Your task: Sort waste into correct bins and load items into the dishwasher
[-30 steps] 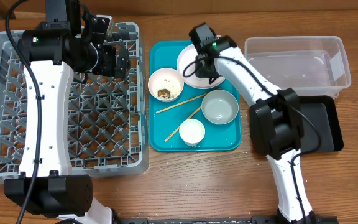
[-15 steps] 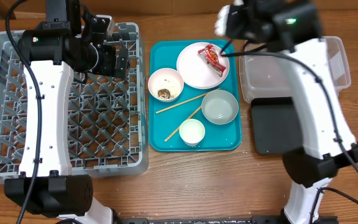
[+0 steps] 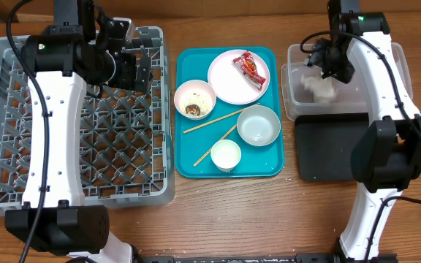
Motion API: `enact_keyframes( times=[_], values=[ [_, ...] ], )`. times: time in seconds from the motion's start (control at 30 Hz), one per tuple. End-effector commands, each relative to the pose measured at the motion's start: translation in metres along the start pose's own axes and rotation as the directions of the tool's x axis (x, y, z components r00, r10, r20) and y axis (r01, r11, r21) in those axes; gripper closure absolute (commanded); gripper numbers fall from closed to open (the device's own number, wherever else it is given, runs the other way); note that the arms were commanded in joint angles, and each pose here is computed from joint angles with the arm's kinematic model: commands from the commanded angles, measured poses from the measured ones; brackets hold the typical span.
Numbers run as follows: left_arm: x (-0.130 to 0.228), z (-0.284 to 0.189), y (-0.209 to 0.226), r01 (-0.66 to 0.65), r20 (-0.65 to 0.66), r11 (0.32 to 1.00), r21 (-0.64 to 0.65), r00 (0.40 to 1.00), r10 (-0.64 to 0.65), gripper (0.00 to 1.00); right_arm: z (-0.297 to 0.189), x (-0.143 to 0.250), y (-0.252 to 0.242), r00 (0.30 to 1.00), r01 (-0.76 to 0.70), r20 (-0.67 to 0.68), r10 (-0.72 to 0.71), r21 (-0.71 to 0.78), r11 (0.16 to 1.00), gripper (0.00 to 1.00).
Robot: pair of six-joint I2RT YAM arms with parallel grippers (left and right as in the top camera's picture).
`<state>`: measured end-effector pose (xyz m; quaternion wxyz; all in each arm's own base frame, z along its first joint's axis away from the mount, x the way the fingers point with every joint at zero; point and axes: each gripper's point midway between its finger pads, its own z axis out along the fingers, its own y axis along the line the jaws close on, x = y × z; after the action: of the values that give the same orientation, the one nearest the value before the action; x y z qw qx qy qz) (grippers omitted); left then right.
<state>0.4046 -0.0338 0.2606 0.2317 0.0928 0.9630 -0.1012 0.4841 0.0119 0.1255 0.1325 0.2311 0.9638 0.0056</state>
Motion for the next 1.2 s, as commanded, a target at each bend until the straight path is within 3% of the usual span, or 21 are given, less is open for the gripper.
enact_keyframes(
  times=[0.0,0.07,0.27,0.37,0.43,0.6,1.17],
  values=[
    [-0.005,-0.003,0.000,0.008,0.016,1.000,-0.007,1.000,-0.008,0.00,-0.039,-0.005,0.036,0.989,0.142,0.070,-0.133,-0.131,0.981,0.09],
    [-0.005,-0.003,0.000,0.008,0.016,1.000,-0.007,1.000,-0.008,0.00,-0.054,-0.007,0.054,0.969,0.232,0.120,-0.215,-0.150,0.961,0.00],
    [-0.005,-0.003,0.000,0.008,0.016,1.000,-0.007,1.000,-0.008,0.00,-0.070,0.024,0.128,0.841,0.532,0.231,-0.490,-0.181,0.827,0.00],
    [-0.005,-0.003,0.000,0.008,0.016,1.000,-0.007,1.000,-0.008,0.00,-0.055,0.040,0.154,0.791,0.597,0.250,-0.559,-0.116,0.794,0.01],
    [-0.005,-0.003,0.000,0.008,0.016,1.000,-0.007,1.000,-0.008,0.00,-0.036,0.051,0.165,0.770,0.623,0.235,-0.593,-0.078,0.778,0.03],
    [-0.005,-0.003,0.000,0.008,0.016,1.000,-0.007,1.000,-0.008,0.00,0.029,0.074,0.170,0.764,0.643,0.121,-0.634,-0.051,0.764,0.20],
    [-0.005,-0.003,0.000,0.008,0.016,1.000,-0.007,1.000,-0.008,0.00,0.078,0.071,0.158,0.785,0.619,0.057,-0.617,-0.069,0.782,0.24]
  ],
)
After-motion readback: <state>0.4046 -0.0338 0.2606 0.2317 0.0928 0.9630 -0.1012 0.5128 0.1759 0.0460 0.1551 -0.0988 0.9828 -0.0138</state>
